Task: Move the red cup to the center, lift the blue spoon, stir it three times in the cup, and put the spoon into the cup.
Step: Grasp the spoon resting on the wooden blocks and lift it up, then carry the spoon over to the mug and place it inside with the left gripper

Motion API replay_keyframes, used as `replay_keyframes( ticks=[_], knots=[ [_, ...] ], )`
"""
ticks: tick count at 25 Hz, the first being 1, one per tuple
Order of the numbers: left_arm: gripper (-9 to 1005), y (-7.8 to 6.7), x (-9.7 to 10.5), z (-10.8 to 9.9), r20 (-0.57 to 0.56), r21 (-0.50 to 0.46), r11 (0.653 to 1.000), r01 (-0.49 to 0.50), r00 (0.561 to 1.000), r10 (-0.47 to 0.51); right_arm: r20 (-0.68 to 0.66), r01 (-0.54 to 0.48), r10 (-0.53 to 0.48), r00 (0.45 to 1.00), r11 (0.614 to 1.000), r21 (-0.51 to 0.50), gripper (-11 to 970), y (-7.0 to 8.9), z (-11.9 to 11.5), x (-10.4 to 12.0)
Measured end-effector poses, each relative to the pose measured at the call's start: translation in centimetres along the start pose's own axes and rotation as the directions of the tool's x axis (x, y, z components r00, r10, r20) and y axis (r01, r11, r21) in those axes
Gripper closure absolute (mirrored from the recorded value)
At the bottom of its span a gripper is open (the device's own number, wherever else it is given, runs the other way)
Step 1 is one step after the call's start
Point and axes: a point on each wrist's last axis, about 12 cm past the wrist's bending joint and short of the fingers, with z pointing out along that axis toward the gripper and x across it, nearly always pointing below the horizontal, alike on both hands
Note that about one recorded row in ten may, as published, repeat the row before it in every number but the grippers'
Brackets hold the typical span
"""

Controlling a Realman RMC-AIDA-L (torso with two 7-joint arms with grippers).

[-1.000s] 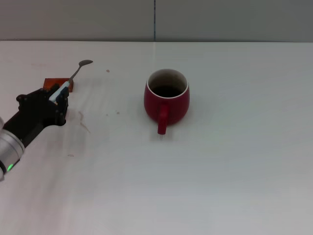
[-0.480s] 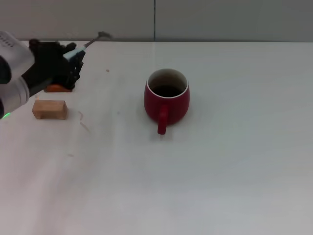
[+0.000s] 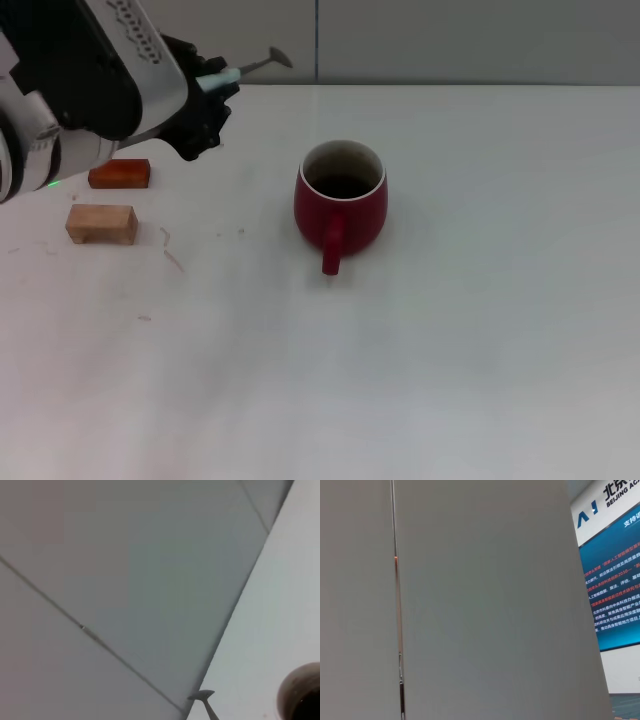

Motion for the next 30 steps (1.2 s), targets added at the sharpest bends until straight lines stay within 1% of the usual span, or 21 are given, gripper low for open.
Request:
replay_keyframes(
  ticks=[3,4,5,7,12,14,16,19,25,28,29,30],
  knots=[
    [826,0.3,-0.9,0.0,0.015,0.058,0.996,-0.062,0.998,0.061,0.000,-0.002,0.002,1.000,1.000,0.001,196,0.1,0.0,0.0],
    [826,0.4,-1.6,0.0,0.031,0.116,0.990,-0.083,0.996,0.080,-0.001,-0.003,0.003,1.000,1.000,0.004,196,0.0,-0.1,0.0],
    [826,0.4,-1.6,0.0,0.031,0.116,0.990,-0.083,0.996,0.080,-0.001,-0.003,0.003,1.000,1.000,0.004,196,0.0,-0.1,0.0],
    [826,0.7,-2.3,-0.2,0.033,0.171,0.979,-0.108,0.994,0.104,-0.001,-0.002,0.002,1.000,1.000,0.006,196,-0.1,-0.2,0.0],
    [826,0.9,-3.3,-0.6,0.037,0.216,0.964,-0.155,0.988,0.151,-0.002,-0.001,0.001,1.000,1.000,0.007,196,-0.1,-0.3,0.0],
    [826,0.8,-3.6,-0.5,0.029,0.251,0.952,-0.173,0.985,0.171,-0.001,-0.003,0.003,1.000,1.000,0.007,196,0.0,-0.3,0.0],
    [826,0.7,-3.6,-0.4,0.026,0.260,0.950,-0.173,0.985,0.173,-0.001,-0.003,0.003,1.000,1.000,0.007,196,0.0,-0.3,0.0],
    [826,0.3,-2.8,0.4,0.002,0.296,0.941,-0.161,0.986,0.168,0.000,-0.002,0.002,1.000,1.000,0.007,196,-0.1,-0.3,0.0],
    [827,0.1,-2.1,1.2,-0.020,0.322,0.936,-0.144,0.987,0.159,0.006,0.000,0.000,1.000,1.000,0.006,196,-0.1,-0.4,-0.1],
    [827,0.0,-1.7,1.8,-0.036,0.341,0.931,-0.132,0.988,0.153,0.010,-0.001,0.000,1.000,1.000,0.006,196,-0.1,-0.4,-0.2],
    [827,-0.1,-1.4,2.5,-0.047,0.356,0.926,-0.125,0.987,0.151,0.014,0.000,0.000,1.000,1.000,0.005,196,-0.1,-0.4,-0.2],
    [827,-0.1,-1.4,2.5,-0.047,0.356,0.926,-0.125,0.987,0.151,0.014,0.000,0.000,1.000,1.000,0.005,196,-0.1,-0.4,-0.2]
  ],
)
